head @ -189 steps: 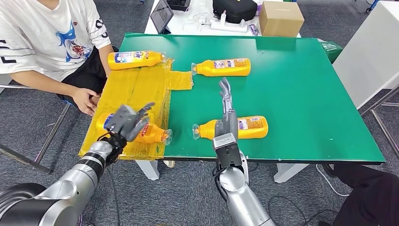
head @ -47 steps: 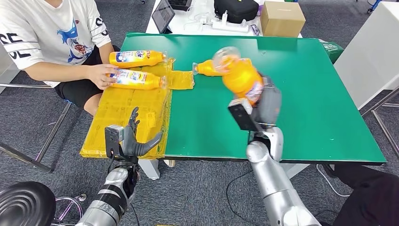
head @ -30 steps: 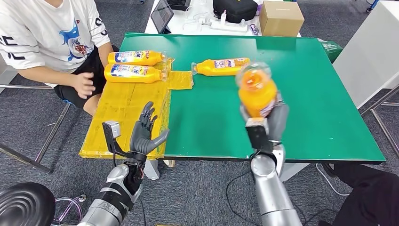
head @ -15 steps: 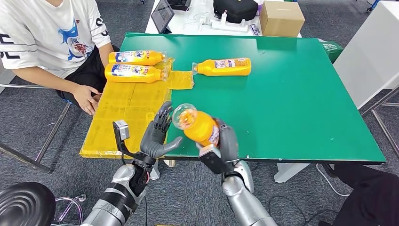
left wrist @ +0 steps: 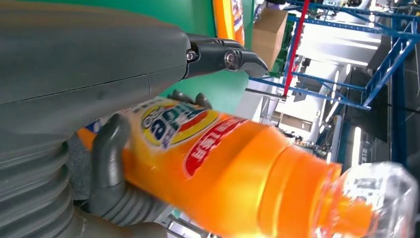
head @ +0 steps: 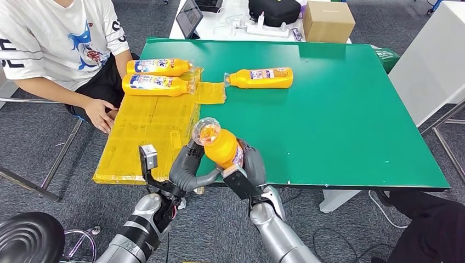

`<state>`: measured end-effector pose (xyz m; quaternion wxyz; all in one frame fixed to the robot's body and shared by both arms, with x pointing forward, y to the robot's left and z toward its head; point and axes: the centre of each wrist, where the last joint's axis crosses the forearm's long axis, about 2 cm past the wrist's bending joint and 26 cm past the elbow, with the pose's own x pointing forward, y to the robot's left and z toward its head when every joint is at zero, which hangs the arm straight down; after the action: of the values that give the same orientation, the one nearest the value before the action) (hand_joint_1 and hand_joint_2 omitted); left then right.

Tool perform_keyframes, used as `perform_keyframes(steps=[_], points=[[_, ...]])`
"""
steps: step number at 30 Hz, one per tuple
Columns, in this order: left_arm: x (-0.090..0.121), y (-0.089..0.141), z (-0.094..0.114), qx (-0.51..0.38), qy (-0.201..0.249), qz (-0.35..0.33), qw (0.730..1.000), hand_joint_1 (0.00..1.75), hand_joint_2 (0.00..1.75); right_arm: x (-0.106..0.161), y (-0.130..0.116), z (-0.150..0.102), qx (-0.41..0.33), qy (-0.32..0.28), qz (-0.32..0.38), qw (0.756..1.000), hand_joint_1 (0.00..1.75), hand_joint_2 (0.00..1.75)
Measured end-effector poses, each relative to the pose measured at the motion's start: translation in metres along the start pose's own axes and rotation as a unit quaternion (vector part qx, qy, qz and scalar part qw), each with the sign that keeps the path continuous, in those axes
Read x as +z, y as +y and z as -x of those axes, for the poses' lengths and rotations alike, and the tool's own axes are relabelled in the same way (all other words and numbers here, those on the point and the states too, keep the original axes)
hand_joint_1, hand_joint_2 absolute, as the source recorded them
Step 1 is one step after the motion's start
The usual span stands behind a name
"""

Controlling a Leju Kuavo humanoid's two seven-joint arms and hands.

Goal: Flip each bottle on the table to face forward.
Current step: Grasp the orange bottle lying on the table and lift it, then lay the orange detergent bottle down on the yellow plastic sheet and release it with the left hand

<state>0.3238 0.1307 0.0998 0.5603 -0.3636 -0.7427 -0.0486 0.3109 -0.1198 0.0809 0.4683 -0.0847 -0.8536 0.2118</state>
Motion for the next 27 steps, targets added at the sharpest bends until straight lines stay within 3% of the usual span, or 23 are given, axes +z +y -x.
perform_keyframes(steps=[15,27], points=[[0.001,-0.007,0.001,-0.010,0.004,0.032,0.999,0.00,1.75,-0.012,-0.002,0.001,-0.023,0.028,-0.010,0.999,1.75,1.75],[0.003,0.001,0.004,-0.011,0.034,-0.002,0.999,0.00,1.75,-0.006,0.044,-0.019,-0.007,0.029,-0.119,0.992,1.75,1.75]])
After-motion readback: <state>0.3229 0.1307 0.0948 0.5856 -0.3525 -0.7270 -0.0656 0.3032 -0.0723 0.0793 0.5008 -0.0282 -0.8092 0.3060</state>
